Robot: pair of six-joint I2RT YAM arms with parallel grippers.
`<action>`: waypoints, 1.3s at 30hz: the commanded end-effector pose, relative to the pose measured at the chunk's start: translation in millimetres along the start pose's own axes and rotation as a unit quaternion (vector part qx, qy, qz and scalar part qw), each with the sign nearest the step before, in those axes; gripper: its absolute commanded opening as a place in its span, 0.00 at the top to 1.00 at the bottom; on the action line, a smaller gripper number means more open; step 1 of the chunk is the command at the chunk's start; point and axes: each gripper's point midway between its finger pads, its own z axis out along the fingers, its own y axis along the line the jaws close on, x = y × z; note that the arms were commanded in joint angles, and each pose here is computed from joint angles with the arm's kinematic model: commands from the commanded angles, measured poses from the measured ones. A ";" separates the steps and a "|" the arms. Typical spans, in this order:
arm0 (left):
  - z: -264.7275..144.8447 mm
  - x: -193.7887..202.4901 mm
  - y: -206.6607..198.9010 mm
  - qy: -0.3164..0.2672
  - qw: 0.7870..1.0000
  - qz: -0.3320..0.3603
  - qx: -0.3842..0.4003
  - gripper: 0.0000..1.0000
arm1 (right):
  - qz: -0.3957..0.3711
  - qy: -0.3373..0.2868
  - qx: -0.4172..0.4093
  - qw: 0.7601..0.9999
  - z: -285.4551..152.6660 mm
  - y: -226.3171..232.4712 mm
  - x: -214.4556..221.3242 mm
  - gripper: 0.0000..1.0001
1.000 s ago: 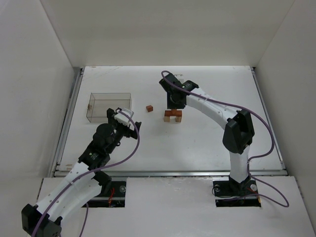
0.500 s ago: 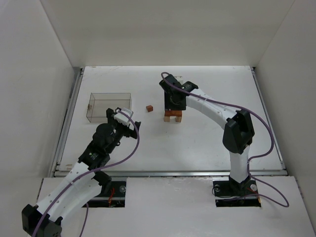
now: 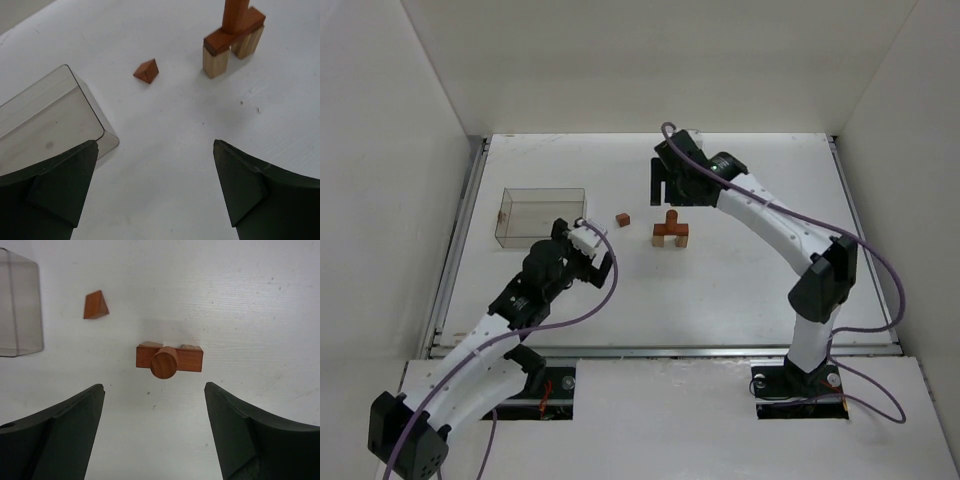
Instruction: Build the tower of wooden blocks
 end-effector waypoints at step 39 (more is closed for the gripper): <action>190.3 83.4 2.2 0.150 0.609 0.529 0.572 0.06 | -0.059 -0.093 -0.109 0.988 -45.1 -130.0 -100.6 0.10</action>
